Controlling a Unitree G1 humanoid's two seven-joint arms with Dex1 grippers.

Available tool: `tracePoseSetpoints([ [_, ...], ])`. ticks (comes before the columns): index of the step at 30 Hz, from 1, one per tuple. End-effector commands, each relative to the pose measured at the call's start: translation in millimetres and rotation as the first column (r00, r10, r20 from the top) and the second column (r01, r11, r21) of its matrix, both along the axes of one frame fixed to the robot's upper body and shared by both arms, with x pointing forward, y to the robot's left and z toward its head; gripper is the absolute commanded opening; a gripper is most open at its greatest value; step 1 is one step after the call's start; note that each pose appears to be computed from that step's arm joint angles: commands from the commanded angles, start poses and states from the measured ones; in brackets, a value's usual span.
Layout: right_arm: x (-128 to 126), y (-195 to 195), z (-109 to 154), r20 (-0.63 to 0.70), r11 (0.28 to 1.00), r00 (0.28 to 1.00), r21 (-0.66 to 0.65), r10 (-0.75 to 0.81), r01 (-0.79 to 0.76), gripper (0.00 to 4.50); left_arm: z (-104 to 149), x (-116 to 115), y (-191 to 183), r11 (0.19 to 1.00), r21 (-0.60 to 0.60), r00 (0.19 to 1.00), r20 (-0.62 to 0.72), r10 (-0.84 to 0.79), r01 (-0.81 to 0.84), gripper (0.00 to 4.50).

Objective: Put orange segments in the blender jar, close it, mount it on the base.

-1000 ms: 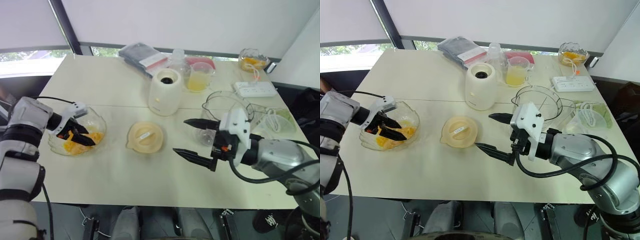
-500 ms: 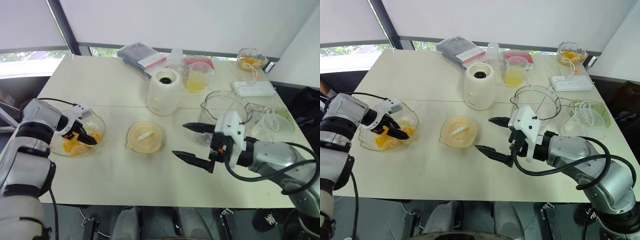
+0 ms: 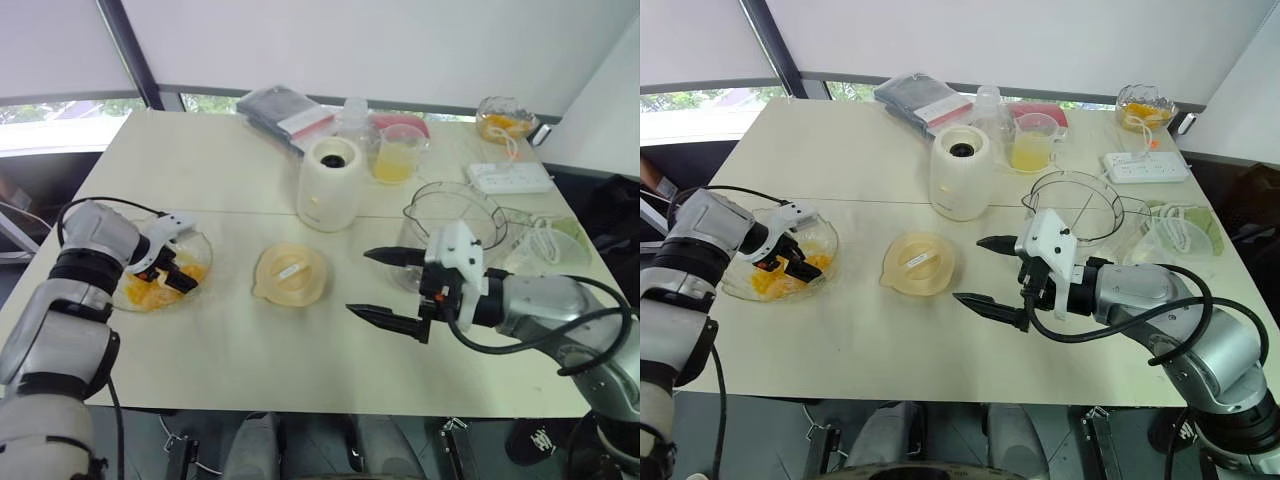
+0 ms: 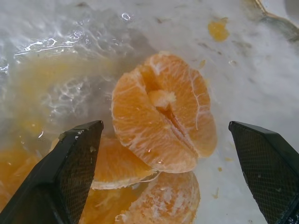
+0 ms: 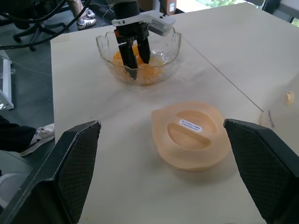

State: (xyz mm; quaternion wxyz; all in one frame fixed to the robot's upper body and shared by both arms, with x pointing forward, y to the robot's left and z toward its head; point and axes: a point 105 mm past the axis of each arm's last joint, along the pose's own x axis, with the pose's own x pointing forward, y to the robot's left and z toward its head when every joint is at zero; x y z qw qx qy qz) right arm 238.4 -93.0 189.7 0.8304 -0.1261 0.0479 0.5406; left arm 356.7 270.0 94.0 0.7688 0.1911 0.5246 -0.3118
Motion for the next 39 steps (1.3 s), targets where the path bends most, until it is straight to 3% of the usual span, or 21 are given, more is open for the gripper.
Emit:
tracePoseSetpoints([
  [1, 0, 3, 10, 0.056, 1.000, 0.998, 0.016, 0.011, -0.012, 4.44, -1, 3, -12, 1.000, -0.006, 1.000, 0.001, -0.029, 0.029, 4.50],
  [7, 1, 3, 10, 0.064, 1.000, 0.998, 0.016, -0.001, 0.000, 4.44, -7, 1, -20, 0.999, -0.038, 1.000, -0.025, -0.003, 0.002, 4.50],
  [8, 1, 3, 10, 0.066, 1.000, 0.998, 0.017, -0.002, 0.001, 4.48, -7, 1, -21, 0.999, -0.039, 1.000, -0.026, -0.003, 0.002, 4.25],
  [11, 2, 3, 11, 0.070, 1.000, 0.998, 0.017, -0.006, 0.005, 4.50, -8, 2, -22, 0.999, -0.042, 1.000, -0.024, -0.001, 0.000, 3.20],
  [17, 3, 3, 10, 0.073, 1.000, 0.997, 0.017, -0.009, 0.007, 4.50, -9, 2, -22, 0.999, -0.048, 1.000, -0.025, 0.016, -0.018, 0.20],
  [18, 4, 3, 11, 0.073, 1.000, 0.997, 0.016, -0.008, 0.007, 4.50, -10, 2, -21, 0.999, -0.048, 1.000, -0.025, 0.018, -0.019, 0.06],
  [26, 6, 2, 11, 0.079, 1.000, 0.997, 0.014, -0.013, 0.012, 4.50, -7, 3, -21, 0.996, -0.078, 0.999, -0.013, 0.042, -0.042, 0.06],
  [39, 10, 2, 10, 0.091, 1.000, 0.996, 0.006, -0.010, 0.009, 4.50, 52, 20, -16, 0.977, -0.192, 0.976, 0.176, 0.126, -0.091, 0.06],
])
